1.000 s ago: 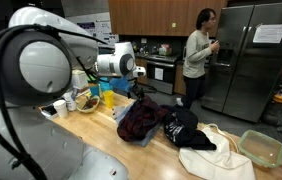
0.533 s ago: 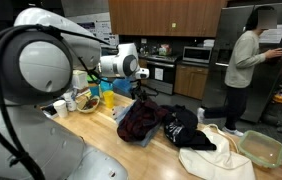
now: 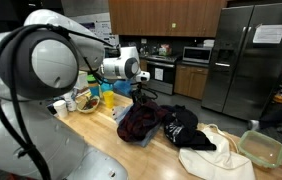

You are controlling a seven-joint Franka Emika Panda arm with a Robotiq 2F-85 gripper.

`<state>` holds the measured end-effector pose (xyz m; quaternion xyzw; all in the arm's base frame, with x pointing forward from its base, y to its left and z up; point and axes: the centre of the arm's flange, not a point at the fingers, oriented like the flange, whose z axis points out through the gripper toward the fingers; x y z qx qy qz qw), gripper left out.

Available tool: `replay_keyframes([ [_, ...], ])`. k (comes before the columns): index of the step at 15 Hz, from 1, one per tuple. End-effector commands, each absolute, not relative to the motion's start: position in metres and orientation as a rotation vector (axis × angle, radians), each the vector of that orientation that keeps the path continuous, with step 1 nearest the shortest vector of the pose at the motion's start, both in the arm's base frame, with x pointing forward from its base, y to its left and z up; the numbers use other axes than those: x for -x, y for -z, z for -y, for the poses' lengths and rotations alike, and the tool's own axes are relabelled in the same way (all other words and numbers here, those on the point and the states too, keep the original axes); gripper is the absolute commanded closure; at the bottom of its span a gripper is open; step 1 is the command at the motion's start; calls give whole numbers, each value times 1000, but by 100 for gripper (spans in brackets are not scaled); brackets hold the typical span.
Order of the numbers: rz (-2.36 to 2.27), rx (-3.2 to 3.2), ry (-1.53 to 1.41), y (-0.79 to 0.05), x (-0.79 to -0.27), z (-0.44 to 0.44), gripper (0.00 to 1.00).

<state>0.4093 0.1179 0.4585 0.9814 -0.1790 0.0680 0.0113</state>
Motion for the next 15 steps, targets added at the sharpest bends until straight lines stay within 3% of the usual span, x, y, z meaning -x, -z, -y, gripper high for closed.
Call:
replay_keyframes([
  [1,600,-3057,-189,-459,-413,-118,32],
  [5,601,-3057,-185,-457,-413,-118,56],
  [9,593,-3058,-192,-459,-413,-120,90],
  [11,578,-3063,-206,-463,-410,-124,95],
  [15,505,-3084,-328,-498,-396,-140,88],
])
